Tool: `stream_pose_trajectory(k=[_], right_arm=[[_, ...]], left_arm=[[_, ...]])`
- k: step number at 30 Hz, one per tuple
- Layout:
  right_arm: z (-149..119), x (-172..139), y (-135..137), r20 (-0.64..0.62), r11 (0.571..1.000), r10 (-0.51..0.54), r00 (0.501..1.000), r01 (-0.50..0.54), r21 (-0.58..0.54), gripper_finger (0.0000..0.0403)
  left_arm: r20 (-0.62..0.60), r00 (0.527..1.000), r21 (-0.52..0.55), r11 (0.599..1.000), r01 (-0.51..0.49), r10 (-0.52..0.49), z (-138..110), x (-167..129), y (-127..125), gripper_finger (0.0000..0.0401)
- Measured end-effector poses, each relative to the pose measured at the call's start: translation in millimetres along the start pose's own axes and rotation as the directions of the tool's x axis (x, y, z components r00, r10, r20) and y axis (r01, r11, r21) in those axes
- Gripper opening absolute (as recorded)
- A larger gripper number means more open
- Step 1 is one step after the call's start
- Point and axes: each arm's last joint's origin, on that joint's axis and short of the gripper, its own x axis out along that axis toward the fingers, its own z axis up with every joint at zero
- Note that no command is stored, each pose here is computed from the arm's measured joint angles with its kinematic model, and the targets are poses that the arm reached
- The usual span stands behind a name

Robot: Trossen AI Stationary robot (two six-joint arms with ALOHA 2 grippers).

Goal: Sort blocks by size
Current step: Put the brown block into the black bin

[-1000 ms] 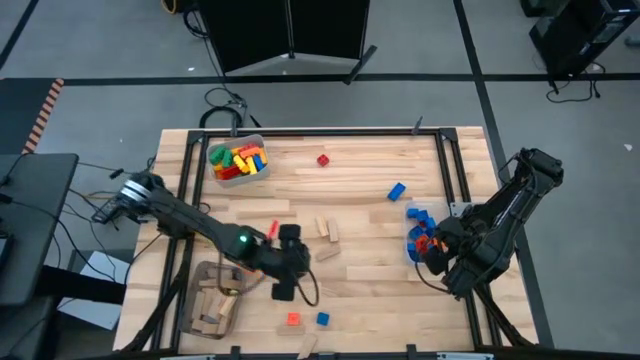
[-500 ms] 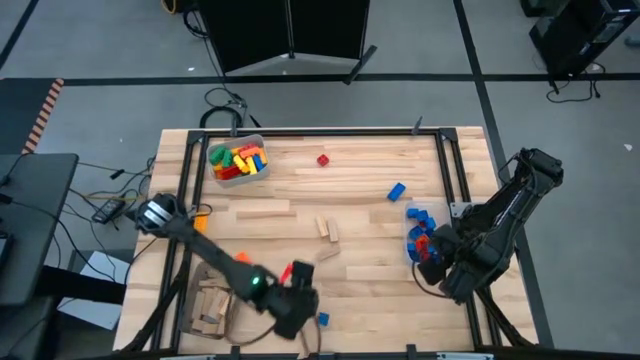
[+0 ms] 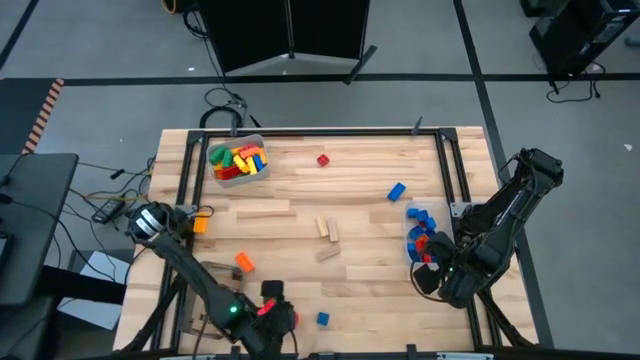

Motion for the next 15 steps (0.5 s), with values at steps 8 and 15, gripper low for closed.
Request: stream_pose_trajectory(k=[8,15], right_arm=[[0,0,3,0.018,0.999,0.038,0.999,-0.038,0.007,0.0323],[0,0,3,0.018,0.999,0.043,0.999,-0.043,0.007,0.0324]], left_arm=[[-0.09,0.996,-0.21,0.978,0.003,-0.023,-29,12,-3,0.0253],[-0.058,0.994,-0.272,0.959,0.078,-0.097,-42,29,-3,0.0253]])
